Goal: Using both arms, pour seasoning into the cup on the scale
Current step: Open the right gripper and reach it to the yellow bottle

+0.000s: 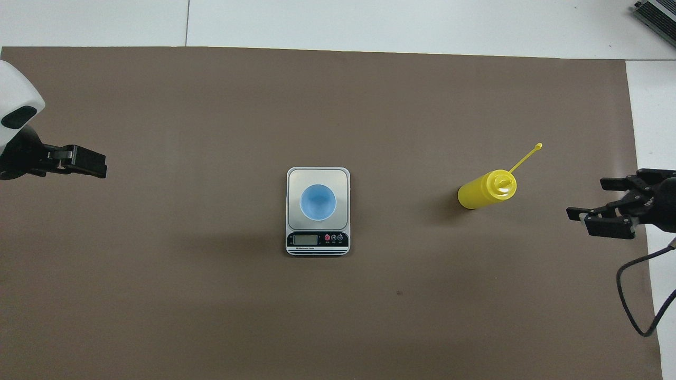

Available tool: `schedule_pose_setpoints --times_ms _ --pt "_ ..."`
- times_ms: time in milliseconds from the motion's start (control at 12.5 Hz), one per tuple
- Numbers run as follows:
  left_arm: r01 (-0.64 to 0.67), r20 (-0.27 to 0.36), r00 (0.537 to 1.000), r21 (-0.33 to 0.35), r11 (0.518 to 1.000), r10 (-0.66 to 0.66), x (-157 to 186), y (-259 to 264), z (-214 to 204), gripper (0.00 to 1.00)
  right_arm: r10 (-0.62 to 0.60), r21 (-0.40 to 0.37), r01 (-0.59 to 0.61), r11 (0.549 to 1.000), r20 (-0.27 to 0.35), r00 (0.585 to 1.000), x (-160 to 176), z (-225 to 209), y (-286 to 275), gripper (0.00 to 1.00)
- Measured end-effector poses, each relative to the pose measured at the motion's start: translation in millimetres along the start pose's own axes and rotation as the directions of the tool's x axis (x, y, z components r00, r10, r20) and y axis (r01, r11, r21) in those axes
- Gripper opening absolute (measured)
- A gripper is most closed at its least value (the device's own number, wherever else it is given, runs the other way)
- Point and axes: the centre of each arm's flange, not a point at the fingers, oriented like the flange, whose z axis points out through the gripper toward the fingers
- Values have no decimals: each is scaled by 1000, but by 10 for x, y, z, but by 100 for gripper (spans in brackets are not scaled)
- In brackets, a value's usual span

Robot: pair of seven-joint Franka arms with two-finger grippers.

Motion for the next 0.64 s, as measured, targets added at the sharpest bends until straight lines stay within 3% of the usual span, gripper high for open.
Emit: schedule_pose_setpoints --times_ms 640 --pt "9 -6 1000 -30 1000 -9 -106 -48 -376 100 -134 86 153 984 -192 972 -322 438 122 100"
